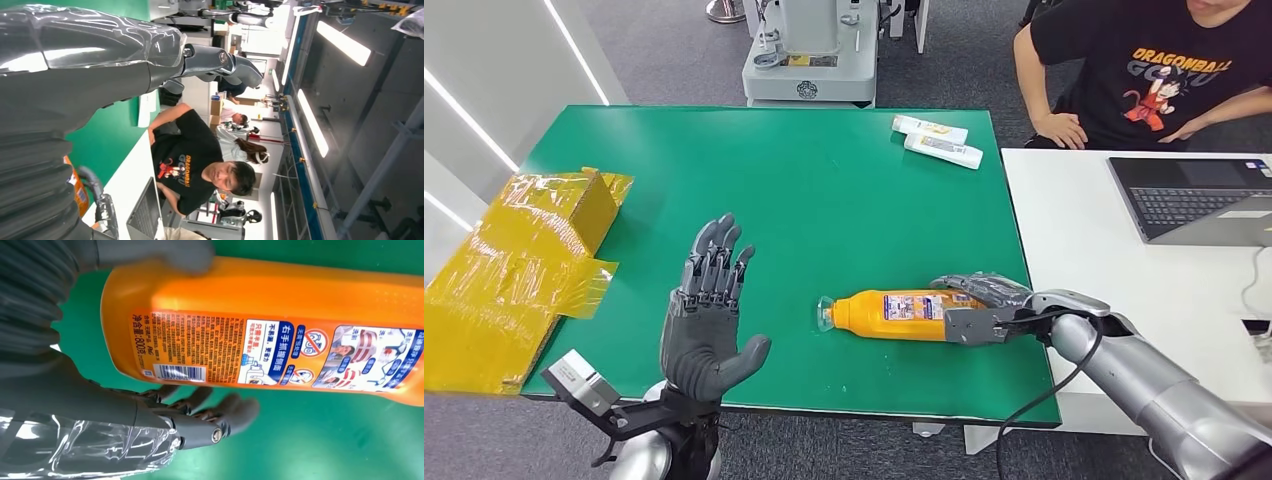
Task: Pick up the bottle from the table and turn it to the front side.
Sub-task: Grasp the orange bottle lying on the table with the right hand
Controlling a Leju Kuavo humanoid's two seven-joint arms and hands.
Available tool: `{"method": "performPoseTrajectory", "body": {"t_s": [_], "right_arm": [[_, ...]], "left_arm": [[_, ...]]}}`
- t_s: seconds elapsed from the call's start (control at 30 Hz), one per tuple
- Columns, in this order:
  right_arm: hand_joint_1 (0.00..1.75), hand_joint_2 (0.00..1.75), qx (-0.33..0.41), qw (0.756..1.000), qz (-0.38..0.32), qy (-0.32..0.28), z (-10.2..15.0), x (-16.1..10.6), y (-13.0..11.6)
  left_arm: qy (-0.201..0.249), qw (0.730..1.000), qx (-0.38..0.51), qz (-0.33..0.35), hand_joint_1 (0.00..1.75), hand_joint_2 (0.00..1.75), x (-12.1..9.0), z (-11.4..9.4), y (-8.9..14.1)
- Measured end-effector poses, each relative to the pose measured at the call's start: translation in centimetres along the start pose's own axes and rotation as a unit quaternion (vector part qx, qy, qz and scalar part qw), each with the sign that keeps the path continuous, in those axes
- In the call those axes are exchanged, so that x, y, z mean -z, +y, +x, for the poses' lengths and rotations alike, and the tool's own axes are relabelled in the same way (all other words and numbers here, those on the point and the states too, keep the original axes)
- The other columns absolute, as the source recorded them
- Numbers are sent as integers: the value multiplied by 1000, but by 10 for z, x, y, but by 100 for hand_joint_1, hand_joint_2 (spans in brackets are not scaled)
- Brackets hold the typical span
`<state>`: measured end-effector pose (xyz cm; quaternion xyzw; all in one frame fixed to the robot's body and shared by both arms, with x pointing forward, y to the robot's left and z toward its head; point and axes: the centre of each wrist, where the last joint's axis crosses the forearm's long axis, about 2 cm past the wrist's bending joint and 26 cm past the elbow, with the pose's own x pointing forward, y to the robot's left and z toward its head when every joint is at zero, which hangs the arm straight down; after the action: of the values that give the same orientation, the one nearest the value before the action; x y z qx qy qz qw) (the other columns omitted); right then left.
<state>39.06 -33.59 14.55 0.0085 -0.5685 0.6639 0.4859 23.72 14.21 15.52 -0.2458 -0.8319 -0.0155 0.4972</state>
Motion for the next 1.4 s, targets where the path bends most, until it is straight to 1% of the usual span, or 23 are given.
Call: {"method": "performPoseTrajectory", "body": {"t_s": [0.27, 0.57, 0.6, 0.63, 0.73, 0.77, 0.83, 1.03, 1.4], "right_arm": [[0, 175, 5, 1000, -5, 8, -2, -1, 7], [0, 175, 1, 1000, -8, 12, -3, -2, 8], [2, 175, 1, 1000, -8, 11, -3, -2, 8], [38, 175, 0, 1000, -7, 10, -2, -1, 8], [164, 175, 3, 1000, -1, 8, -2, 0, 9], [172, 175, 5, 1000, 3, 7, -2, 1, 10], [175, 175, 8, 1000, 10, 5, -2, 2, 9], [175, 175, 15, 1000, 19, -5, -3, 5, 4], [175, 175, 16, 1000, 4, -13, -3, 12, 3]], "left_arm": [[4, 1000, -5, 4, 0, 175, -2, -1, 1], [6, 1000, -9, 7, 0, 175, -3, -3, 1], [6, 1000, -9, 8, 0, 175, -3, -3, 1], [7, 1000, -10, 8, 0, 175, -3, -3, 1], [7, 1000, -10, 10, 0, 175, -3, -3, 1], [7, 1000, -10, 11, 0, 175, -3, -3, 1], [7, 1000, -11, 15, 0, 175, -3, -3, 2], [8, 999, -15, 30, 0, 175, -4, -4, 5], [5, 998, -10, 59, 0, 175, -7, -5, 11]]}}
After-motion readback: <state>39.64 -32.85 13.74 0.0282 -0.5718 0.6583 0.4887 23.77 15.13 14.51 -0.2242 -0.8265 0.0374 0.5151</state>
